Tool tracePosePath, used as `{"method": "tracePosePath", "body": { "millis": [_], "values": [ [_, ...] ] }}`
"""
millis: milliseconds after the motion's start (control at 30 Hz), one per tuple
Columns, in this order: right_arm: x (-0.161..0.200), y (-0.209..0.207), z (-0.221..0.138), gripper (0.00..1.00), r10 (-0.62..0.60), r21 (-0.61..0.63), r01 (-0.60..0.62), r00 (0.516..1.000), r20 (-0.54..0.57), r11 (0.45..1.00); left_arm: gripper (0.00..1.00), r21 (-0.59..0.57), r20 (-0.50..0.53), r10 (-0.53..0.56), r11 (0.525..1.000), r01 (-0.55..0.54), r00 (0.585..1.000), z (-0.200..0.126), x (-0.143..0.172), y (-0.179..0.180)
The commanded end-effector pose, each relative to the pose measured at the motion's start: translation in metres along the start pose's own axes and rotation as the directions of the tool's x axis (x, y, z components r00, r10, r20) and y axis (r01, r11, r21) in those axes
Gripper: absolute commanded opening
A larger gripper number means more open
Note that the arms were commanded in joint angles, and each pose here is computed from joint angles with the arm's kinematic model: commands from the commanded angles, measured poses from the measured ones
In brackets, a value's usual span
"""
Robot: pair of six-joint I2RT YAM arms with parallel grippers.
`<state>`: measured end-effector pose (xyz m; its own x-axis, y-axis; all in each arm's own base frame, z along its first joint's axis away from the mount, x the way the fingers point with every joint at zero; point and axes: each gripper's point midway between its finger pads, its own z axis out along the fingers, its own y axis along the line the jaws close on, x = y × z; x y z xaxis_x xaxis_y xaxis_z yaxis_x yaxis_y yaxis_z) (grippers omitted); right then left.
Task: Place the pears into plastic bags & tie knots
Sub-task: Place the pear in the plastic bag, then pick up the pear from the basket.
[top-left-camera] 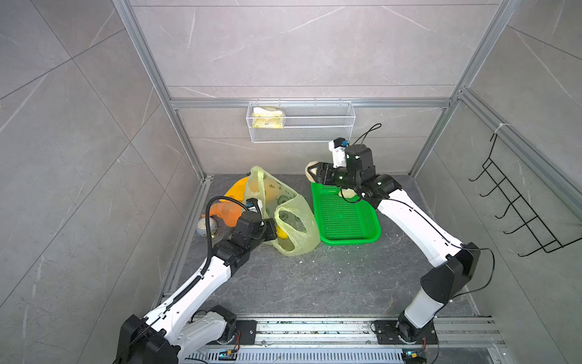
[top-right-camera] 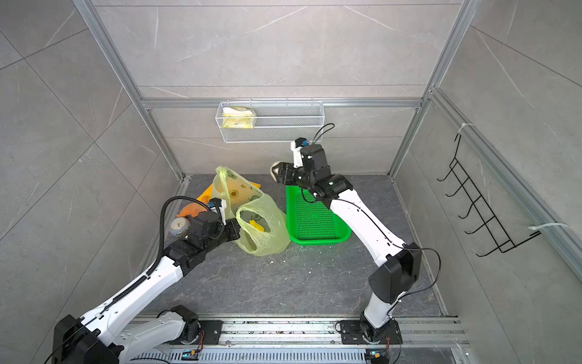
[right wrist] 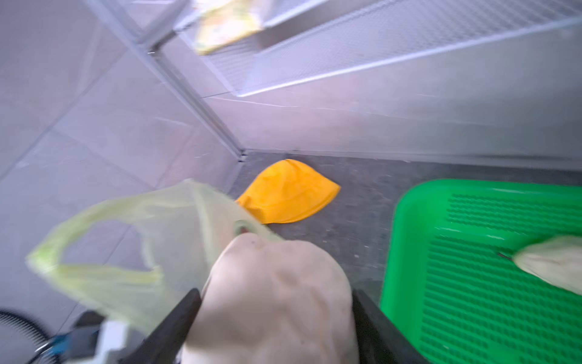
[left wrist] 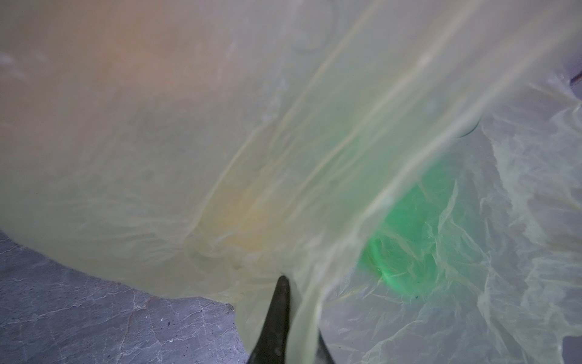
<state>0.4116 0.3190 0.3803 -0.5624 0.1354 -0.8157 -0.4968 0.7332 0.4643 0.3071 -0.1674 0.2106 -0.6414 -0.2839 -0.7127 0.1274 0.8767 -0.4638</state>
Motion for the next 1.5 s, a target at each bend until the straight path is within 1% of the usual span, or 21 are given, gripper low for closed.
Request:
{"method": "tracePosePath", "body": {
  "millis": [0, 133, 267, 300, 400, 433, 533, 633, 733, 767, 833, 900, 967, 1067, 1200, 1300, 1467],
  "values": [
    [0.017, 0.044, 0.004, 0.50, -0.064, -0.096, 0.059, 0.996, -0.055, 0.994, 0.00, 0.048, 0.035, -0.004, 0.999, 0.002, 0.999, -0.006, -0.008, -0.010],
    [0.040, 0.080, 0.018, 0.50, -0.093, -0.174, 0.073, 0.990, -0.109, 0.982, 0.00, 0.053, 0.040, -0.006, 0.999, 0.004, 0.999, -0.007, -0.008, -0.011],
    [0.066, 0.091, 0.040, 0.52, -0.107, -0.193, 0.073, 0.979, -0.175, 0.978, 0.00, 0.057, 0.039, -0.005, 0.998, 0.003, 0.999, -0.007, -0.008, -0.012],
    [0.074, 0.091, 0.047, 0.57, -0.106, -0.195, 0.068, 0.975, -0.196, 0.978, 0.00, 0.060, 0.042, -0.006, 0.998, 0.003, 0.999, -0.007, -0.009, -0.012],
    [0.088, 0.085, 0.062, 0.76, -0.107, -0.181, 0.064, 0.965, -0.239, 0.981, 0.00, 0.061, 0.042, -0.005, 0.998, 0.002, 0.999, -0.007, -0.009, -0.012],
    [0.089, 0.083, 0.063, 0.80, -0.112, -0.171, 0.071, 0.964, -0.241, 0.983, 0.00, 0.060, 0.040, -0.005, 0.998, 0.002, 0.999, -0.007, -0.008, -0.012],
    [0.078, 0.077, 0.055, 0.87, -0.127, -0.138, 0.099, 0.970, -0.207, 0.985, 0.00, 0.062, 0.044, -0.005, 0.998, 0.002, 0.999, -0.008, -0.009, -0.012],
    [0.052, 0.057, 0.035, 0.90, -0.109, -0.085, 0.098, 0.985, -0.134, 0.992, 0.00, 0.064, 0.045, -0.005, 0.998, 0.002, 0.999, -0.008, -0.009, -0.013],
    [0.024, 0.017, 0.014, 0.91, -0.060, -0.001, 0.060, 0.996, -0.060, 0.998, 0.00, 0.065, 0.045, -0.004, 0.998, 0.001, 0.999, -0.008, -0.008, -0.013],
    [0.017, -0.006, 0.008, 0.91, -0.045, 0.060, 0.047, 0.998, -0.041, 0.997, 0.00, 0.064, 0.046, -0.006, 0.998, 0.003, 0.999, -0.008, -0.008, -0.012],
    [0.015, -0.058, 0.004, 0.91, 0.004, 0.201, 0.001, 1.000, -0.028, 0.980, 0.00, 0.067, 0.048, -0.006, 0.998, 0.003, 0.999, -0.007, -0.008, -0.012],
    [0.020, -0.121, 0.002, 0.91, 0.042, 0.373, -0.036, 0.999, -0.008, 0.927, 0.00, 0.070, 0.051, -0.008, 0.998, 0.004, 0.999, -0.008, -0.009, -0.013],
    [0.028, -0.169, 0.003, 0.92, 0.073, 0.499, -0.058, 0.997, -0.010, 0.865, 0.00, 0.073, 0.050, -0.007, 0.997, 0.004, 0.999, -0.007, -0.009, -0.014],
    [0.044, -0.226, 0.016, 0.92, 0.153, 0.593, -0.114, 0.988, -0.015, 0.797, 0.00, 0.073, 0.049, -0.008, 0.997, 0.004, 0.999, -0.007, -0.009, -0.014],
    [0.069, -0.278, 0.041, 0.93, 0.232, 0.683, -0.136, 0.972, -0.050, 0.718, 0.00, 0.072, 0.049, -0.008, 0.997, 0.004, 0.999, -0.007, -0.008, -0.013],
    [0.082, -0.302, 0.053, 0.93, 0.269, 0.732, -0.139, 0.961, -0.062, 0.667, 0.00, 0.072, 0.051, -0.010, 0.997, 0.007, 0.999, -0.009, -0.009, -0.013],
    [0.096, -0.334, 0.061, 0.95, 0.309, 0.805, -0.152, 0.950, -0.040, 0.573, 0.00, 0.068, 0.051, -0.012, 0.998, 0.008, 0.999, -0.011, -0.008, -0.012]
  ]
}}
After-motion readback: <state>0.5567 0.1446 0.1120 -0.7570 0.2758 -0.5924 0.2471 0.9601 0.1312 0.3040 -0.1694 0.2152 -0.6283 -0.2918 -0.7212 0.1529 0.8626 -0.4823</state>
